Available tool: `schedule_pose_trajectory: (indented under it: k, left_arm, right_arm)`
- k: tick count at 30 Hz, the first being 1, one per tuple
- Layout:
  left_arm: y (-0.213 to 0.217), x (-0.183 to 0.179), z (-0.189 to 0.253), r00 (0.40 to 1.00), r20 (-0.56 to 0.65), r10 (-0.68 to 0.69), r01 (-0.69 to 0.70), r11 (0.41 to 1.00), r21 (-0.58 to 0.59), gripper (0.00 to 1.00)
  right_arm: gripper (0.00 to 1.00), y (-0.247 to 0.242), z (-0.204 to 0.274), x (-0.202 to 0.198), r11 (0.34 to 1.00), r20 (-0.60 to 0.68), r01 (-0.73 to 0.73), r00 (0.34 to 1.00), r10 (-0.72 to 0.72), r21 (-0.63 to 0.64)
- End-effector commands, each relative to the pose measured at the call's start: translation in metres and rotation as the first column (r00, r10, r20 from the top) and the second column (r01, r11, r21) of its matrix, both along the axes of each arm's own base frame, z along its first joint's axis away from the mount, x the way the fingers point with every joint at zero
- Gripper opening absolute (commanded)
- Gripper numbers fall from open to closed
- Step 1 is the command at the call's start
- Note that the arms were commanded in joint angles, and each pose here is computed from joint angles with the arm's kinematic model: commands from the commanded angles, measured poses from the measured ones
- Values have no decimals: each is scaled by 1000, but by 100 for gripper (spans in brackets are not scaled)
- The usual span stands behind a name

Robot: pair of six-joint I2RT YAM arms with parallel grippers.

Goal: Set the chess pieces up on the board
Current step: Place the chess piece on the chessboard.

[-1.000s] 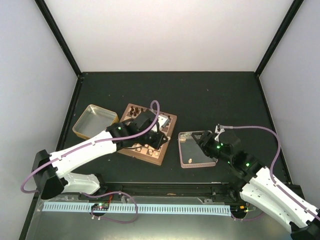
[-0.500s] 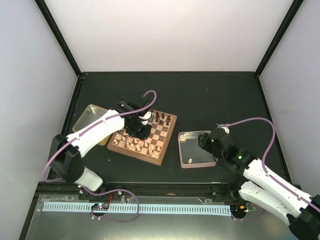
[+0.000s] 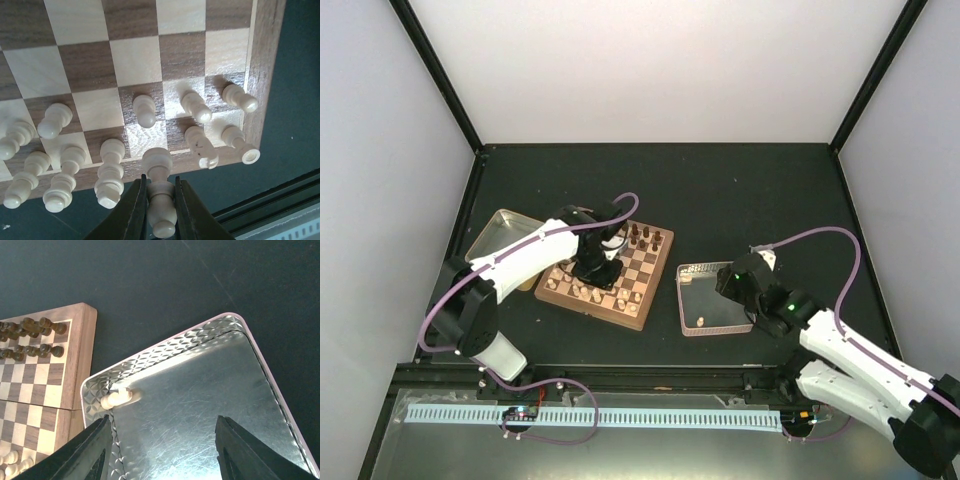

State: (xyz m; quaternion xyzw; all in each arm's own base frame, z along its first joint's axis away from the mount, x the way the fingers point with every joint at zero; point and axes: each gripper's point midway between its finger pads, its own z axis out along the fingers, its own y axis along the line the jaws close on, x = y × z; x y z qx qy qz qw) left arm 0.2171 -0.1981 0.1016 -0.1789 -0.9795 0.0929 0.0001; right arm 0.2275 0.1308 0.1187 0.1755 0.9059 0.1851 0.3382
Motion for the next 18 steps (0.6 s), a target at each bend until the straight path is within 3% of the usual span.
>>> schedule_pose_trajectory:
  k: [1,18]
  left_arm:
    - [2,-10,-4,999,-43,-18,18,1000,4,2]
    - [-1,-20,-31,994,-99,-53,56,998,33,3]
  right_arm:
    - [57,-1,9,8,1000,32,19,999,-19,-17]
    - [57,2,0,7,1000,-2,14,1000,-14,-20]
